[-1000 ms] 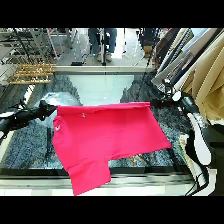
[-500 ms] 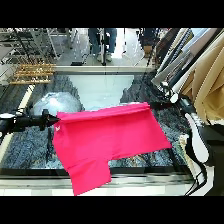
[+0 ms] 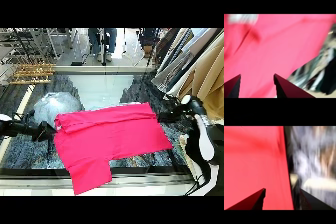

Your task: Fold the clothes and pants, and hang the long-sleeved shirts on hangers.

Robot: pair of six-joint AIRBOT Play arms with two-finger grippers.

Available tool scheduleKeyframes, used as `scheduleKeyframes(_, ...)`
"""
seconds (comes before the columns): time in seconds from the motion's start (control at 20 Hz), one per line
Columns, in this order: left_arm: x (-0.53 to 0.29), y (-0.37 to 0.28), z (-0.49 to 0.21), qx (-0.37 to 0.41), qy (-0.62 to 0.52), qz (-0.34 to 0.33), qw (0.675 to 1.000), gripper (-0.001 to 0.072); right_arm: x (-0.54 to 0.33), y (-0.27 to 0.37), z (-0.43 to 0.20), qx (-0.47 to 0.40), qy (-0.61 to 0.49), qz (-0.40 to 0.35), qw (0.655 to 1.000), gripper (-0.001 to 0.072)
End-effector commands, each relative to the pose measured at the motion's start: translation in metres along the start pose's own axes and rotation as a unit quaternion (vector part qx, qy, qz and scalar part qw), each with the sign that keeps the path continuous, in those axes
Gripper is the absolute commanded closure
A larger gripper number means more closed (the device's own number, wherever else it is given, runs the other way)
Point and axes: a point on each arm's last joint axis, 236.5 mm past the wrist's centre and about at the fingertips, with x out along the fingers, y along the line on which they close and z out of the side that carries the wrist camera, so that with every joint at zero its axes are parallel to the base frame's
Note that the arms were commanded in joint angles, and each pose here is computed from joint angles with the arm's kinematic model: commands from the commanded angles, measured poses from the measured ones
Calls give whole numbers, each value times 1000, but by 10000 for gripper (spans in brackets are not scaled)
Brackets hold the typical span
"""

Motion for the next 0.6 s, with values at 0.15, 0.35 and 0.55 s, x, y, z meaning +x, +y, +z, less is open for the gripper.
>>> scheduleKeyframes(0.15, 0, 10, -107, 1, 61, 60, 996, 252, -34, -8, -82, 86, 120, 134, 980, 209)
scheduleKeyframes(0.35, 25, 16, -149, -9, 106, 59, 993, 186, -13, -12, -101, 74, 142, 135, 978, 209)
scheduleKeyframes(0.55, 44, 9, -166, 16, 136, 67, 988, 186, -2, -24, -125, 54, 178, 115, 976, 209)
